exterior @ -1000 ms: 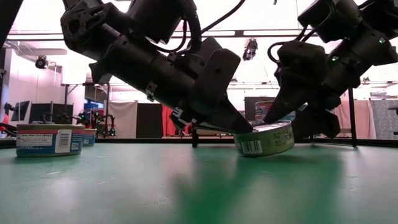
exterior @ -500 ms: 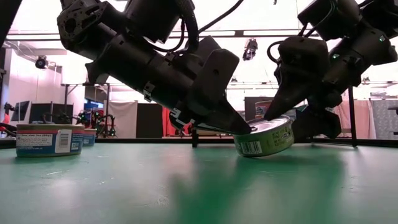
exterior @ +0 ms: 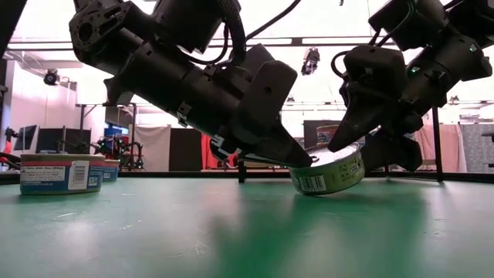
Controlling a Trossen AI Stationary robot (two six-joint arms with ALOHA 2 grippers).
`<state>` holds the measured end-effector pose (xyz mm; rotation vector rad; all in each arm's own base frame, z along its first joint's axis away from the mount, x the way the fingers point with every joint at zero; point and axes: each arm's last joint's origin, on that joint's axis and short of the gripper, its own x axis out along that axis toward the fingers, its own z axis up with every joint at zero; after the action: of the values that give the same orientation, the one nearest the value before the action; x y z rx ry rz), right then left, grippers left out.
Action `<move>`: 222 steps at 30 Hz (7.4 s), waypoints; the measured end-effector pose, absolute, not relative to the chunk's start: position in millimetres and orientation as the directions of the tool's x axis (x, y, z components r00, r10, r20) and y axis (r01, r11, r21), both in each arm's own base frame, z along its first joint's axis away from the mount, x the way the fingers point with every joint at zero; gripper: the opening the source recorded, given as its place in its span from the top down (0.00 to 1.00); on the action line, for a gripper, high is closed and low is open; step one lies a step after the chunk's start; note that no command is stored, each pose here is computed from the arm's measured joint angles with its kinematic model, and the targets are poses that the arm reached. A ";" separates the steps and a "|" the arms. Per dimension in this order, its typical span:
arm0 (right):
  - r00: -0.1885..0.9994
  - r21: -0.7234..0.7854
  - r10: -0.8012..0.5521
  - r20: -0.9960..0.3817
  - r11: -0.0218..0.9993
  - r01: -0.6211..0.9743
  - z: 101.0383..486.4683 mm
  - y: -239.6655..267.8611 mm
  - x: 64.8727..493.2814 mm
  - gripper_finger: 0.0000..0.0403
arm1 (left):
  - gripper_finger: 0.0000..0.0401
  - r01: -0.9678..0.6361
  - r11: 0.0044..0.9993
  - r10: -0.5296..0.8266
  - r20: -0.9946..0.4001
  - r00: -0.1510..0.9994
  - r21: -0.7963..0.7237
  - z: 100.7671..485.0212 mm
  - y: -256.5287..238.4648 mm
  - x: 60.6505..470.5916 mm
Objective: Stack canned seafood by type on shelf
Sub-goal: Put the green tuna can on the shelf
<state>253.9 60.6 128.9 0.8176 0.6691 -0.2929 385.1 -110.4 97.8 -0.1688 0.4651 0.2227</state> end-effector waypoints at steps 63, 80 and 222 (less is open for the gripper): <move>0.793 0.358 0.035 -0.609 0.903 0.236 155.7 76.9 231.5 0.67 | 0.58 0.096 0.992 -0.117 -0.302 0.946 -0.083 199.7 -50.6 336.3; 0.933 -0.054 -0.114 -0.341 0.993 0.101 180.4 83.9 241.6 0.67 | 0.39 0.085 0.980 -0.112 -0.144 0.983 -0.182 169.4 -36.1 347.0; 0.769 -0.976 -0.626 -0.130 0.218 0.013 271.7 141.3 250.1 0.68 | 0.28 0.384 0.608 -0.339 0.210 0.917 -0.695 231.7 8.5 364.1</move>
<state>250.1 141.3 271.7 -1.2887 0.5743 -0.4767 364.1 8.5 231.7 -0.8174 -0.0589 -0.4179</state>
